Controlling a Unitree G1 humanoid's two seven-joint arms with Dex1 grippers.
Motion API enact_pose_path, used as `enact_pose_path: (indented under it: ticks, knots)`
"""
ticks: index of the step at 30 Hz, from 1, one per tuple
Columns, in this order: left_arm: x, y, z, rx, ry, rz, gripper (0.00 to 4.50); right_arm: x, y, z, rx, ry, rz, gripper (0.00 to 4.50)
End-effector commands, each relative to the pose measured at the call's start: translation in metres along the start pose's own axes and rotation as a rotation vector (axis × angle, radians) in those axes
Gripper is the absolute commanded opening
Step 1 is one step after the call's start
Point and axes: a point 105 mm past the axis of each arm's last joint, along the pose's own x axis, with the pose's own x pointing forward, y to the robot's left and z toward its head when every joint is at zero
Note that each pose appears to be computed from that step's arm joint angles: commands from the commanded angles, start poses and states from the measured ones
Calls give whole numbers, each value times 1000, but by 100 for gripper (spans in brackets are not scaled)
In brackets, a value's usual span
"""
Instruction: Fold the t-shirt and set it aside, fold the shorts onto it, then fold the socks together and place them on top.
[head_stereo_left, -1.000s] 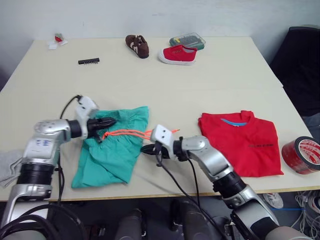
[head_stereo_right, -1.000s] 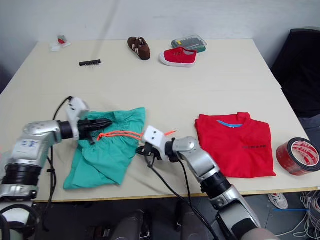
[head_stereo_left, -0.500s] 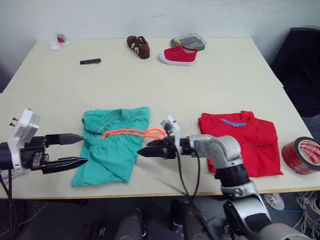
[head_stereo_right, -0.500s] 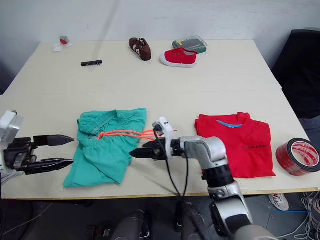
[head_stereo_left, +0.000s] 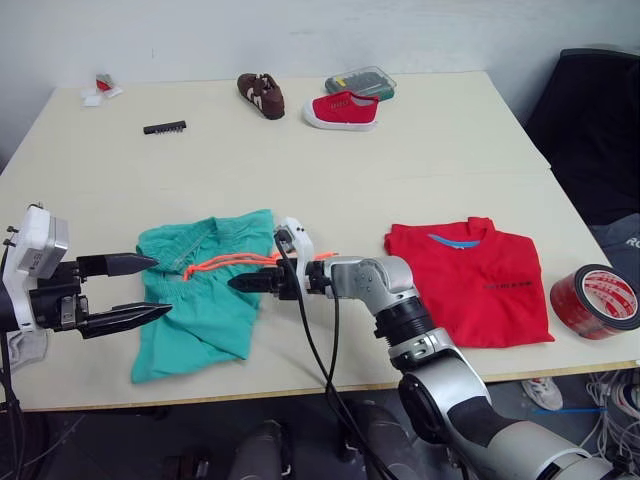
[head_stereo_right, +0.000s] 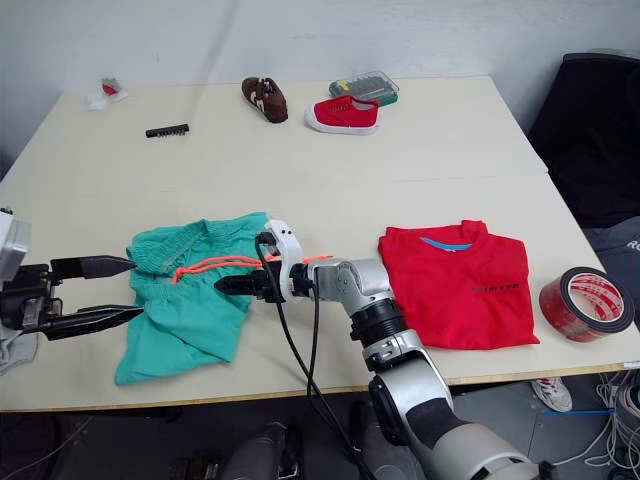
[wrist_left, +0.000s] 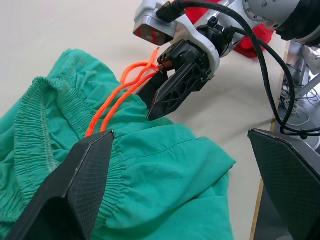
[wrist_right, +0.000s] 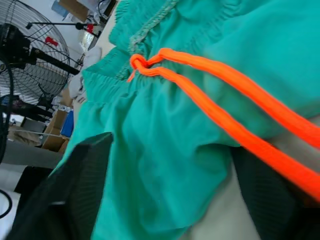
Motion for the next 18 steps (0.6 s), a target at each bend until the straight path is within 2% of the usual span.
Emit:
enact_pose_path:
  ticks: [1,2,7,8,12,18]
  knots:
    - [-3,4,9,48,-10,22,450,4,-1,-11,0,36,-17,210]
    - [-2,5,8,49,-11,22,450,3,-1,-10,-4,33,-17,188]
    - [6,7,6,59,-18,7,450,-4,-2,0,-21,5,-28,22]
    - [8,8,7,61,-23,3,450,-8,-2,5,-28,-5,-33,3]
    - [16,7,16,57,-65,-32,450,-28,3,19,-66,-28,-36,3]
    - [36,-8,25,58,-108,-164,450,-99,19,32,-151,-22,-56,3]
